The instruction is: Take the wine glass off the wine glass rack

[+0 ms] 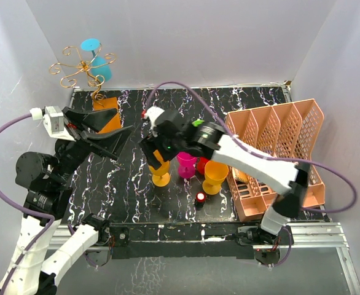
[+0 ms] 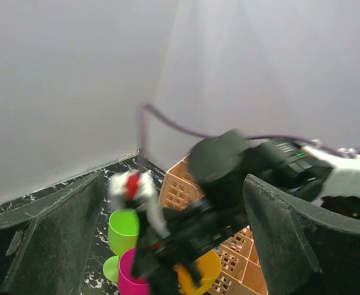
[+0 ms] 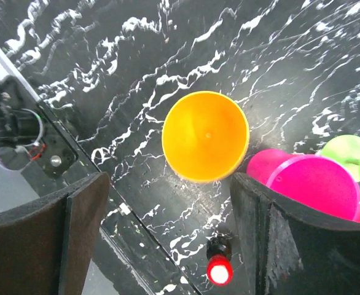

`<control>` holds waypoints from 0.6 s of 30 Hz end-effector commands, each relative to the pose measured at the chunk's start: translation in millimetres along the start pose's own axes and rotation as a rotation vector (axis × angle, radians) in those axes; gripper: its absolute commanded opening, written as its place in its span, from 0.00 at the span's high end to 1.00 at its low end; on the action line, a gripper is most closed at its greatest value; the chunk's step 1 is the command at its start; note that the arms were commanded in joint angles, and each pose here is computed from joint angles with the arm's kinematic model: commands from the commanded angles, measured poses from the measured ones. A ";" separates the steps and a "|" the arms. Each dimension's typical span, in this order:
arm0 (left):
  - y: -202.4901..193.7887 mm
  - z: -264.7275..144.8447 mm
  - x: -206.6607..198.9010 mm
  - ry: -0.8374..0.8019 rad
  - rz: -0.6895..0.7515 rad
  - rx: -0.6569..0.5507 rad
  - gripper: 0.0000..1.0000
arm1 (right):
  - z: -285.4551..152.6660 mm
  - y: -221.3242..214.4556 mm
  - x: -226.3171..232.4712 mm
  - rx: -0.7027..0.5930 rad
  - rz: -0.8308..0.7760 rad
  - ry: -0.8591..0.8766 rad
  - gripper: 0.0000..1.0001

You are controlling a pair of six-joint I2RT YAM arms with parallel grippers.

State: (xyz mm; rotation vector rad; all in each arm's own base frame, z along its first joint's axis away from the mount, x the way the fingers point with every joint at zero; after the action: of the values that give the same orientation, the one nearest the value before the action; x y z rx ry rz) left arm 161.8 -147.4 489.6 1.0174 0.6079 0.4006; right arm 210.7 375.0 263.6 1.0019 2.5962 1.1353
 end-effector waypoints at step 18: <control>-31.1 54.0 100.6 0.467 -0.093 0.154 0.03 | -113.1 3.1 -59.9 -0.429 0.059 -0.231 0.00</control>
State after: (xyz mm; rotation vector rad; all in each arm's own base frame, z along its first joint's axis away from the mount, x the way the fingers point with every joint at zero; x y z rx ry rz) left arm 248.8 -151.6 463.4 1.0252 0.9599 0.4323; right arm 209.6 282.4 309.7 1.0473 2.1851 1.3296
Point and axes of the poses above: each gripper's point midway between its finger pads, its own z axis out along the fingers, its own x axis along the line the jaws close on, y = z × x, the point moved 2 cm from there along -z, back along the fingers, and after that the axes turned 2 degrees about -z, right-handed, at the moved point
